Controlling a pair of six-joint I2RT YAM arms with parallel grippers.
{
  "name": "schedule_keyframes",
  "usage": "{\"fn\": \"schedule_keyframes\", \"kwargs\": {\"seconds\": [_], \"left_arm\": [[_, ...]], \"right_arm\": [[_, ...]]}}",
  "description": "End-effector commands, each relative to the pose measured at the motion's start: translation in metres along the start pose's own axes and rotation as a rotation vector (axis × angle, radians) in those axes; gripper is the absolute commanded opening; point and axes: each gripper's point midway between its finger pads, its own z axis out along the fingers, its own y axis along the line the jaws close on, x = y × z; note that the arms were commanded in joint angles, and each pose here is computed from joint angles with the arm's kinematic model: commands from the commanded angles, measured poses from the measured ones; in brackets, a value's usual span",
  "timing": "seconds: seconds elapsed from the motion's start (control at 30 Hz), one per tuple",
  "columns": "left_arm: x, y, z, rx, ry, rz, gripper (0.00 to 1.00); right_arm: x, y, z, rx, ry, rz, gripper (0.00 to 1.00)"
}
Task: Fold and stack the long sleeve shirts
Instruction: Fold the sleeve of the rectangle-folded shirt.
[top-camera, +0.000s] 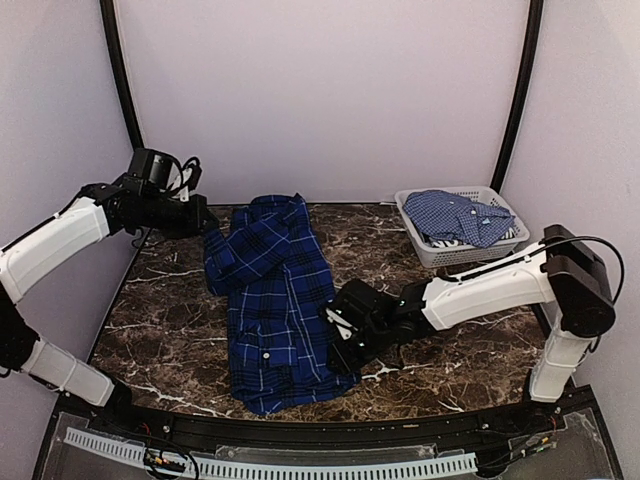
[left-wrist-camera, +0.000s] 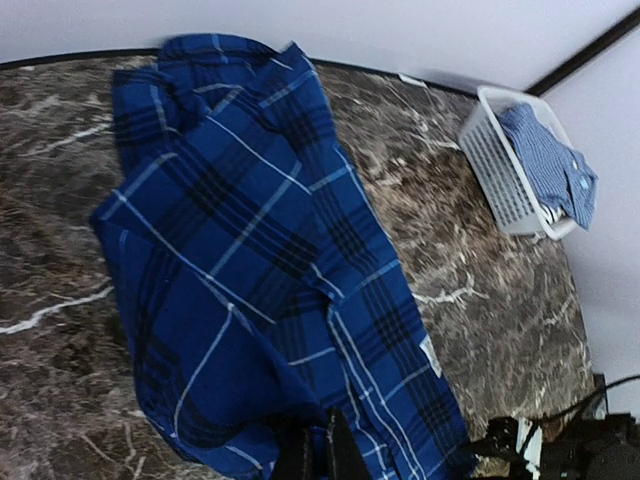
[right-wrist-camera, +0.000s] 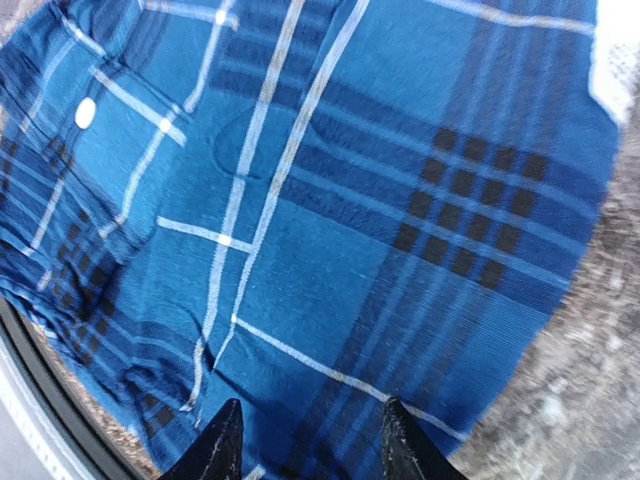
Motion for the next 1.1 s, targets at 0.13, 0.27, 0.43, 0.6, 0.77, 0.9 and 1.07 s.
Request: {"fn": "schedule_keyframes", "kwargs": {"seconds": [0.13, 0.27, 0.43, 0.6, 0.77, 0.9, 1.07], "left_arm": [[0.070, -0.088, 0.038, 0.264, 0.253, 0.200, 0.00], [0.113, -0.114, 0.062, 0.324, 0.386, 0.247, 0.00], [0.166, -0.148, 0.084, 0.375, 0.539, 0.326, 0.00], [0.194, -0.163, 0.097, 0.392, 0.618, 0.354, 0.01], [0.203, -0.176, 0.103, 0.404, 0.641, 0.363, 0.02], [0.210, -0.182, 0.105, 0.418, 0.660, 0.364, 0.02], [0.225, -0.185, 0.106, 0.422, 0.700, 0.393, 0.02]], "right_arm": [[-0.071, -0.015, -0.072, 0.043, -0.274, 0.101, 0.48], [-0.090, -0.037, -0.093, 0.075, -0.369, 0.164, 0.49], [-0.091, -0.059, -0.098, 0.104, -0.383, 0.202, 0.51], [-0.079, -0.075, -0.095, 0.123, -0.371, 0.234, 0.51], [-0.068, -0.085, -0.093, 0.128, -0.362, 0.262, 0.51], [-0.064, -0.087, -0.092, 0.127, -0.358, 0.269, 0.51], [-0.061, -0.089, -0.091, 0.130, -0.353, 0.269, 0.52]]}}
